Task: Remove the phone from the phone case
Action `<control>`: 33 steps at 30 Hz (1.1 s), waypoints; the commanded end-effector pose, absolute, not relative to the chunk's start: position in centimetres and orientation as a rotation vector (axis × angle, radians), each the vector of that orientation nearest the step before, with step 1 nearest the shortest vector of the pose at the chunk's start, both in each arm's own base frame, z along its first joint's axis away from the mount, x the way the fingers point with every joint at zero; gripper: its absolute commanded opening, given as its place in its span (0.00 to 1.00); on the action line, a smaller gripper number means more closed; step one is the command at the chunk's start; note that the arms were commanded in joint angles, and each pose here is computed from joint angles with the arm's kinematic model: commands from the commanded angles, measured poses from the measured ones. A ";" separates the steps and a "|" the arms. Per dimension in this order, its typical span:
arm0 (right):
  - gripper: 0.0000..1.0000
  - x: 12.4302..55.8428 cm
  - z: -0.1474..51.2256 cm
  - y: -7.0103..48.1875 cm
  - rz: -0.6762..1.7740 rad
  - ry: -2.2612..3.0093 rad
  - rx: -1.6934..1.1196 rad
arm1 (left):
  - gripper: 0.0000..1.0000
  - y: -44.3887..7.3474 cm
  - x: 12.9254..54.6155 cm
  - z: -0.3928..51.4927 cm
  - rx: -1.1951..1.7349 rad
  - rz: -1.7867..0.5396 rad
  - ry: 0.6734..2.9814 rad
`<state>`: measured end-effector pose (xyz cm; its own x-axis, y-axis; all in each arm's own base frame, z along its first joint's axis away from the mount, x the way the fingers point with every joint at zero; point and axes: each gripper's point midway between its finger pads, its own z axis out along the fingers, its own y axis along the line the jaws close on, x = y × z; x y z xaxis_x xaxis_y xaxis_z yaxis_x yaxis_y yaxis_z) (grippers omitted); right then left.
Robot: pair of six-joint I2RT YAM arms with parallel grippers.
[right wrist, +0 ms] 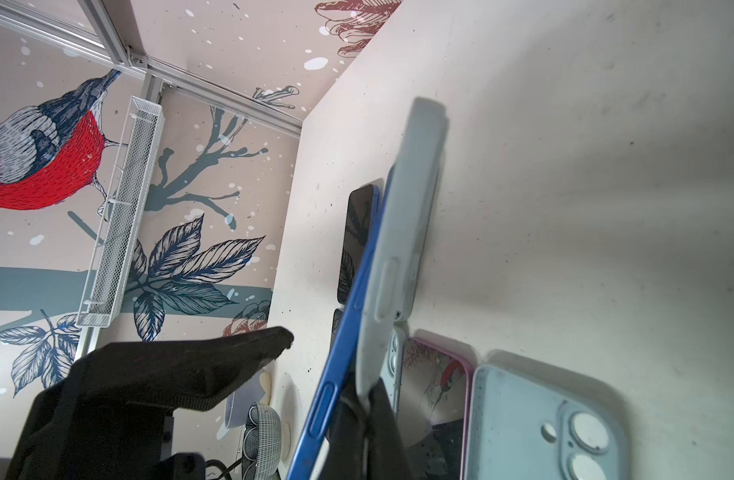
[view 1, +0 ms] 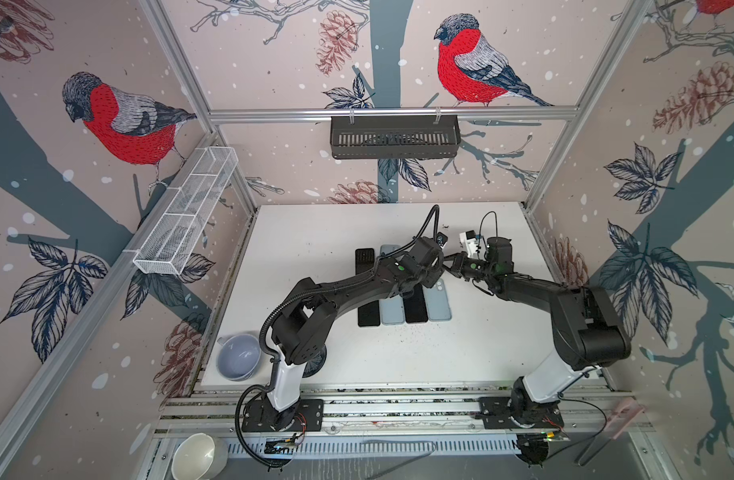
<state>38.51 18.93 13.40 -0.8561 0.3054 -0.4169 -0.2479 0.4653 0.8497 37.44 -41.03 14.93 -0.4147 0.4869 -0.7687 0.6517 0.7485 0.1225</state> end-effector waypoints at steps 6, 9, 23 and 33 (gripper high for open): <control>0.00 38.4 15.1 19.5 1.433 2.131 -0.008 | 0.48 -39.1 39.4 14.6 0.748 -0.028 2.083; 0.00 38.3 15.1 19.7 1.438 2.133 -0.012 | 0.38 -39.4 39.3 14.4 0.760 -0.030 2.078; 0.00 39.7 12.9 17.0 1.269 2.248 0.076 | 0.00 -37.9 40.0 22.8 0.643 0.052 1.924; 0.00 43.0 10.4 12.7 1.061 2.359 0.190 | 0.00 -36.4 41.2 23.0 0.605 0.218 1.922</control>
<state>42.77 13.52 11.38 -0.8360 0.3598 -0.4142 -0.1088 0.6312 0.7679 40.40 -36.67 23.22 -0.3047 0.4849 -0.8198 0.3593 0.8556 0.3726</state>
